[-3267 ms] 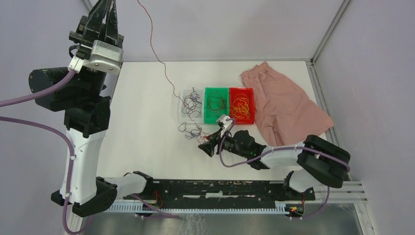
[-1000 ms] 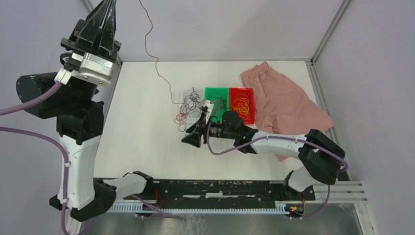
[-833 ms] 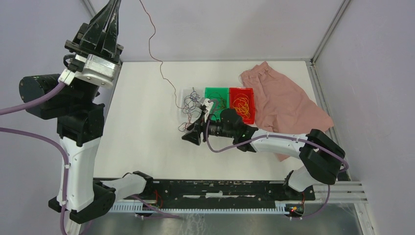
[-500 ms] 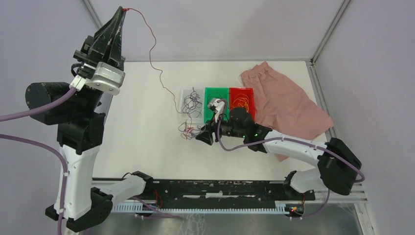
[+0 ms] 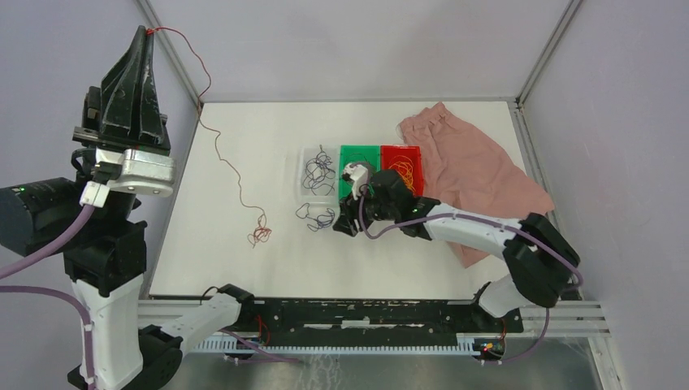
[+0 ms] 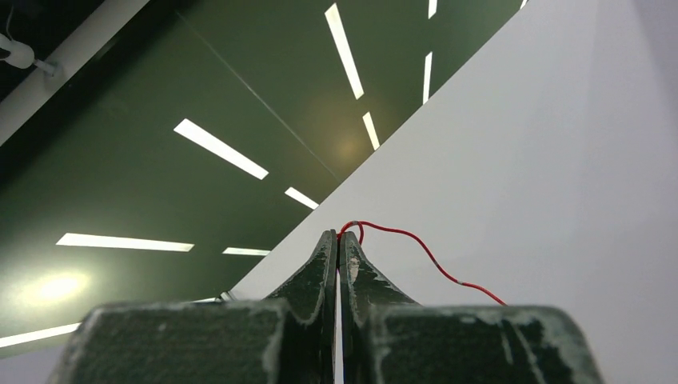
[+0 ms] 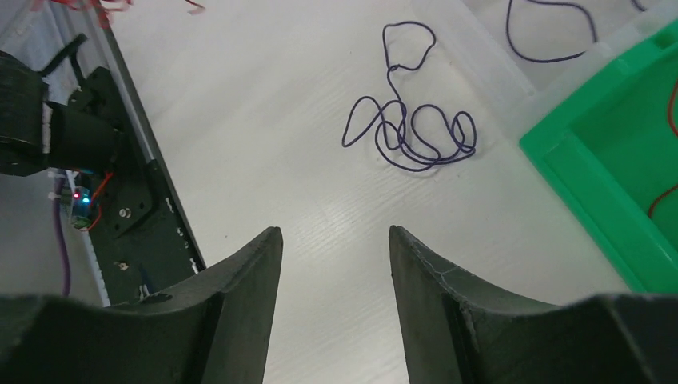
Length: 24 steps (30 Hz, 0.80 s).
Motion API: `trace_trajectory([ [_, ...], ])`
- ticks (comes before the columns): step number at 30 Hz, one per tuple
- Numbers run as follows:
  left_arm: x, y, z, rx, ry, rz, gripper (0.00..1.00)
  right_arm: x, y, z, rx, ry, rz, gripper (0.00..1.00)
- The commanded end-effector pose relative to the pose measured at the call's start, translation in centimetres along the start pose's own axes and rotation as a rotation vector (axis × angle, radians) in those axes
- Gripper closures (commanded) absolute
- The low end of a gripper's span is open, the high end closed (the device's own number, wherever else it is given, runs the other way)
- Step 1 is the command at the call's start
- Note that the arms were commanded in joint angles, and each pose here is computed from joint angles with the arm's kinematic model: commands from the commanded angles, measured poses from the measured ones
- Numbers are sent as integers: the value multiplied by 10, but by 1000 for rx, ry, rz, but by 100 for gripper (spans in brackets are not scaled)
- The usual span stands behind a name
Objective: Untangle the cables
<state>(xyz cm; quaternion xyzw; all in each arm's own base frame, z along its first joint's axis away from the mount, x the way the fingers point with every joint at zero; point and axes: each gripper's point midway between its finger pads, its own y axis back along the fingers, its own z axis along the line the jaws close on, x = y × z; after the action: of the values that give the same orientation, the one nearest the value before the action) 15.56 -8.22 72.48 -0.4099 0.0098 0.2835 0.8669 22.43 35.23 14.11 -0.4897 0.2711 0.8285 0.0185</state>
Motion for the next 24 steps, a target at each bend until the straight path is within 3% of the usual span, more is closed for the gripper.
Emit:
trace_trajectory([
  [1, -7, 7, 16, -26, -53, 14, 97, -5, -45, 12, -1, 100, 71, 42],
  [7, -11, 12, 16, -15, -39, 10, 97, 8, -101, 3, 86, 96, 186, 49],
  [13, -16, 14, 15, -4, -19, -7, 97, 13, -113, -26, 270, 121, 242, 59],
  [24, -21, 15, 11, 12, 2, -28, 97, 7, -101, -43, 447, 170, 265, 50],
])
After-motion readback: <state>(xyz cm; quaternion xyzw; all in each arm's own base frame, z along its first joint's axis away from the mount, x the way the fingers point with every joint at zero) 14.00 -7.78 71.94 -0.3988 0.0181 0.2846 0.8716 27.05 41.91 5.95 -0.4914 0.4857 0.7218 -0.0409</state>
